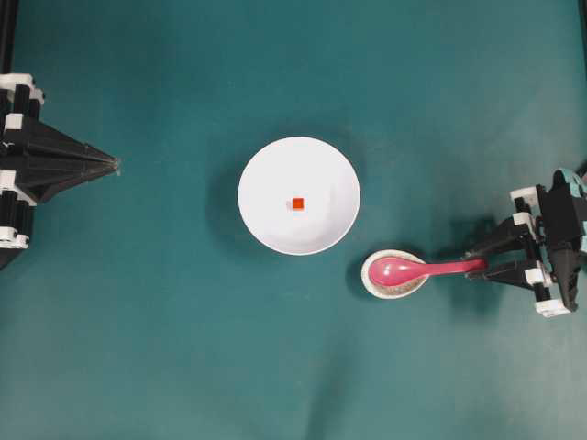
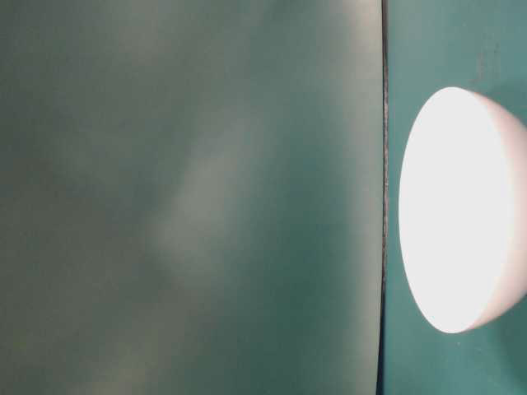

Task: Grip the spoon and scoop the red block from the bowl with right arm.
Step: 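Close the right gripper on the spoon handle and lift it, then carry the spoon over the white bowl and lower its bowl inside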

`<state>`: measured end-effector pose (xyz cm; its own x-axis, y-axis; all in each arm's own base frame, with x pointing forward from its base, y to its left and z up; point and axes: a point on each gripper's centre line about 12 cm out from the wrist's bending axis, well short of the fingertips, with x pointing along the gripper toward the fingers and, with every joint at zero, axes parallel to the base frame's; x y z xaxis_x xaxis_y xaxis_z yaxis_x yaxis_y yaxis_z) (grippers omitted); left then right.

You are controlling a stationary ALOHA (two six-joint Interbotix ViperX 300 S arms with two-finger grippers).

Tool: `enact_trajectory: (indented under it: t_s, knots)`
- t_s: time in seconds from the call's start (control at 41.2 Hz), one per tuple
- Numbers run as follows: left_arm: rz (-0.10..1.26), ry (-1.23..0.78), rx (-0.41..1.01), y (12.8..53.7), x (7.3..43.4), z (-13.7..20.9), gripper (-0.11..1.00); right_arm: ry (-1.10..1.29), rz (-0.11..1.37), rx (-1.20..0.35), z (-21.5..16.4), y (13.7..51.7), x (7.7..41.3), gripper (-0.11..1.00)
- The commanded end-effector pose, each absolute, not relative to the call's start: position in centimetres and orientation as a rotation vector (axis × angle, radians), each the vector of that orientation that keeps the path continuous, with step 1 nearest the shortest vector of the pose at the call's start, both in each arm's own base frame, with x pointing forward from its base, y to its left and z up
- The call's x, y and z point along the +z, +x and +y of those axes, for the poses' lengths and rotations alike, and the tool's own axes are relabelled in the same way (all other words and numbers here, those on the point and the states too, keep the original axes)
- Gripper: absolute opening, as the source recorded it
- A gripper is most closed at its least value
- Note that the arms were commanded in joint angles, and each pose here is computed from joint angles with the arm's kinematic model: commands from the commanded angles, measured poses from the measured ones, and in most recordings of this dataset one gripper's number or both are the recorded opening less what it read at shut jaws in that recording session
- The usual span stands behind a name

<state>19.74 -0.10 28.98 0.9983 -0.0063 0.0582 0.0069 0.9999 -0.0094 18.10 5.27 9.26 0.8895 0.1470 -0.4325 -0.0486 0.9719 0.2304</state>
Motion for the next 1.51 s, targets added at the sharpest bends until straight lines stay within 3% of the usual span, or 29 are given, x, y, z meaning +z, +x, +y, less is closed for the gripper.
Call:
enact_trajectory:
  t_s: [0.0,0.729,0.996,1.117,1.481]
  knots:
    - [-0.081,-0.008,-0.009,20.0,30.0,-0.1,0.00,0.222,0.466,0.105,5.4,18.2,9.3,0.39]
    - [-0.081,-0.010,-0.009,20.0,30.0,-0.1,0.00,0.206,0.454,0.086,5.3,18.7,9.5,0.39]
    - [-0.078,-0.010,-0.009,20.0,29.9,-0.1,0.00,0.185,0.442,0.078,5.3,18.9,9.6,0.27]
    - [-0.077,-0.010,-0.009,20.0,29.9,-0.1,0.00,0.184,0.429,0.081,5.4,19.2,9.9,0.26]
    - [-0.075,-0.010,-0.009,20.0,29.9,-0.1,0.00,0.207,0.294,0.050,5.4,24.3,15.3,0.26]
